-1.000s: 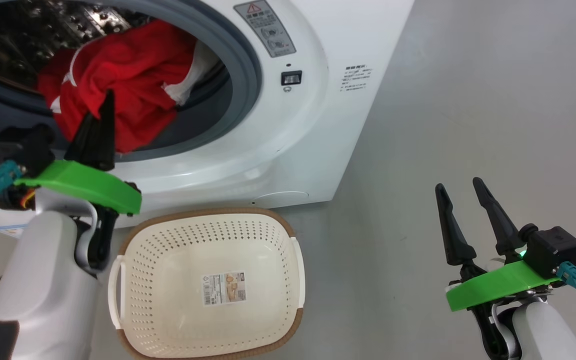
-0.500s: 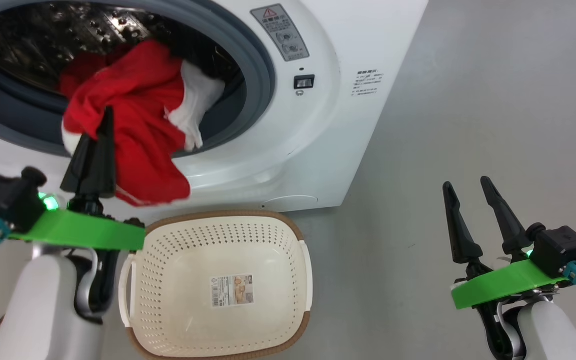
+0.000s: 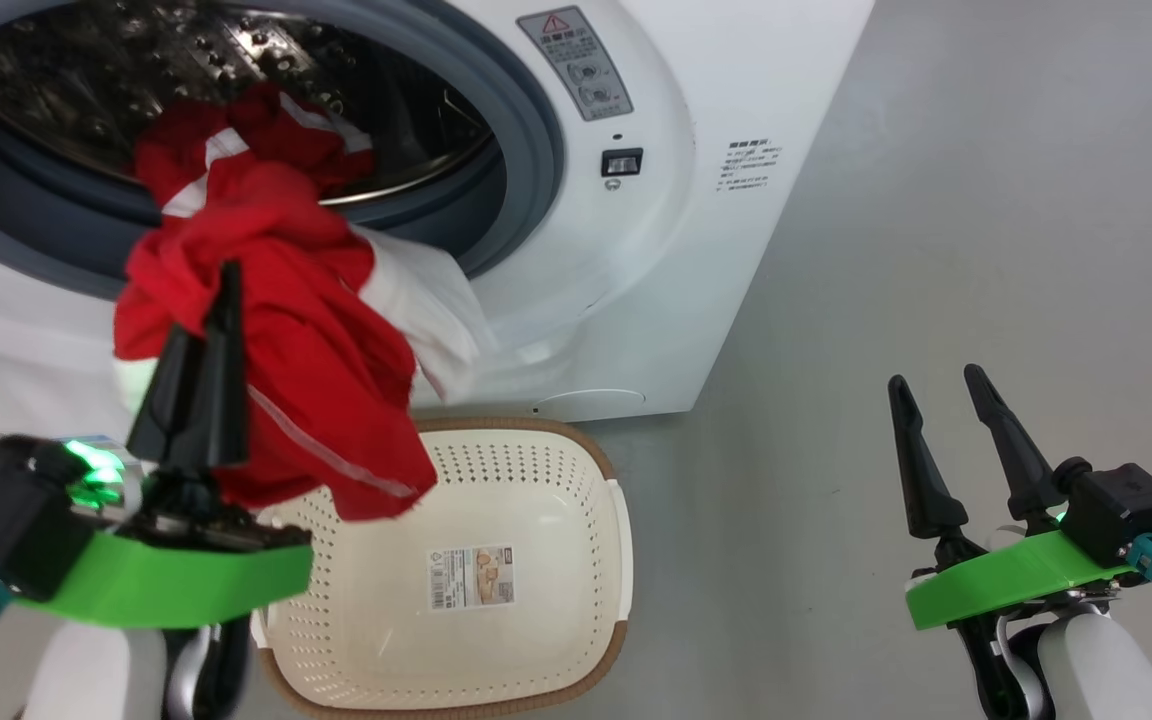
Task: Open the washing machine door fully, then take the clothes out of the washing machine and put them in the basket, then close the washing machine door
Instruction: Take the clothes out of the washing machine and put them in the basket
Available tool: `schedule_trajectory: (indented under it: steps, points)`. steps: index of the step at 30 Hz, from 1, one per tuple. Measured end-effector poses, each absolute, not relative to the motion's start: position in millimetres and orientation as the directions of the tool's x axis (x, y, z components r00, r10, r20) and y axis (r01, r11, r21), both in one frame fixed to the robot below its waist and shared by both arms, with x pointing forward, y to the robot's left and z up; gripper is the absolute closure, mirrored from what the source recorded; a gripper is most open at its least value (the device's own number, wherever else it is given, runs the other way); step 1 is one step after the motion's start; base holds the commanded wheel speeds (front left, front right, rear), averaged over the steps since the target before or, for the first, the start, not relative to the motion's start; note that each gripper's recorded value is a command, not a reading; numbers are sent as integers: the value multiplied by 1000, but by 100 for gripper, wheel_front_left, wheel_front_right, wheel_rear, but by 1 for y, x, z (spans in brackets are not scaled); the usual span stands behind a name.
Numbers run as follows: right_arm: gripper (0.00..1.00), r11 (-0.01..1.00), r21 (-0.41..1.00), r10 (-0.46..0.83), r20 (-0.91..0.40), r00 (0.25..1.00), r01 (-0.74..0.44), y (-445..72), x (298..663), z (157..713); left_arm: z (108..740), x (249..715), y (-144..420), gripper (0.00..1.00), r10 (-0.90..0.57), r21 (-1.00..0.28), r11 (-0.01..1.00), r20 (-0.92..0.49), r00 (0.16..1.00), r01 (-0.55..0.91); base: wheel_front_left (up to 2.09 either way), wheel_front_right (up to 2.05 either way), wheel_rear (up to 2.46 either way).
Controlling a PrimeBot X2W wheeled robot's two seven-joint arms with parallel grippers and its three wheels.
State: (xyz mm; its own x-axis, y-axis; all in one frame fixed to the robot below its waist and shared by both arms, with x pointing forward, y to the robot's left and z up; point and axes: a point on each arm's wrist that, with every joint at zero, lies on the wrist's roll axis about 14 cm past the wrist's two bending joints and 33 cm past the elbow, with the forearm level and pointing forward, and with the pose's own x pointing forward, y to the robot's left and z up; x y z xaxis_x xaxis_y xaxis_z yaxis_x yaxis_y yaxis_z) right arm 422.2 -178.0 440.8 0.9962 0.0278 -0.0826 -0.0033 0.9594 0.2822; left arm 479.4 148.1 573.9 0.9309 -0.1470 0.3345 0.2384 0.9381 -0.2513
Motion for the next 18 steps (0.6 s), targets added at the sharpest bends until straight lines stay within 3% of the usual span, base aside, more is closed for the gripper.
schedule_trajectory:
  steps: [6,18]
  points:
    - [0,959,282,30,-96,995,-2,-177,423,435,534,472,139,100,-172,-274,933,226,959,232,0,0,0]
    - [0,961,277,23,-127,992,13,-181,430,421,389,450,125,100,-224,-291,944,-209,952,159,0,0,0]
